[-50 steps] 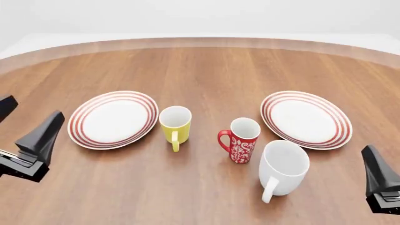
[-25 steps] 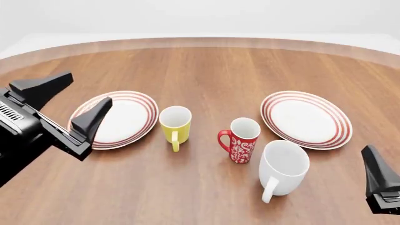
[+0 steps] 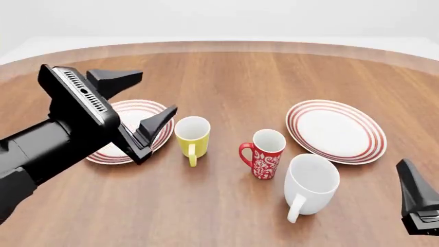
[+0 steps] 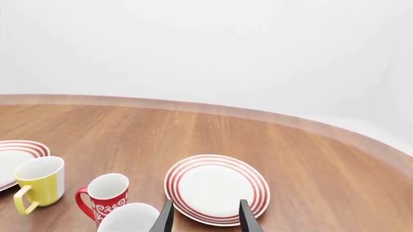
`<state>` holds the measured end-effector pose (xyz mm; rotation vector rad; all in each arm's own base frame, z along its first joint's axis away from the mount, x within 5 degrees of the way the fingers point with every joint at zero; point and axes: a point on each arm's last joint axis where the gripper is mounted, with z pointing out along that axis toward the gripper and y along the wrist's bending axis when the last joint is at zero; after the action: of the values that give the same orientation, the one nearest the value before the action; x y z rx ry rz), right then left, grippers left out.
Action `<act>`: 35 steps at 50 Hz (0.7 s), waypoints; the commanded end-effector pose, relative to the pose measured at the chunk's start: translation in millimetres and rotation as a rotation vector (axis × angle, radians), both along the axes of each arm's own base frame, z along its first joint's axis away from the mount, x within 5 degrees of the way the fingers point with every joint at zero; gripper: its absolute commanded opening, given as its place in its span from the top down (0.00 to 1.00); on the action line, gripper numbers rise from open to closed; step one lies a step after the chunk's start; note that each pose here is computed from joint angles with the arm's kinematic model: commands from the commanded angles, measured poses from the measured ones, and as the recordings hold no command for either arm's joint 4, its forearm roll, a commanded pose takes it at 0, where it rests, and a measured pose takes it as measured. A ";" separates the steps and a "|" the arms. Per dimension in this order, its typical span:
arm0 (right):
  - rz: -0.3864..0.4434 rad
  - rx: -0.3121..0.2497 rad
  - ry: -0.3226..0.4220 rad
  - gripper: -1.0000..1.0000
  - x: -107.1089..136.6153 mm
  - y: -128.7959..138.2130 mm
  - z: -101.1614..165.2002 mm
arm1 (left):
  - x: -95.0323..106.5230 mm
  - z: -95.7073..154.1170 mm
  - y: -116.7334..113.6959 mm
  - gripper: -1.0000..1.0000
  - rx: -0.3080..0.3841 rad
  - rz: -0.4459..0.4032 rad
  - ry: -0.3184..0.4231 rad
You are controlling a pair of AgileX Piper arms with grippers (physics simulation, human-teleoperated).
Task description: Put the red mug on the left plate.
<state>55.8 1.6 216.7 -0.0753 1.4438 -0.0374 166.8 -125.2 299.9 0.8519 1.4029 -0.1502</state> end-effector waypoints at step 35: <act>0.006 -0.005 -0.004 0.00 -0.1 0.4 0.3 | 28.9 -37.9 -98.3 0.00 0.237 -0.216 0.195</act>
<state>55.7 2.0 217.2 -0.0839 1.4387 -0.0370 193.6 -205.3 274.6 1.1288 1.5041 -0.2349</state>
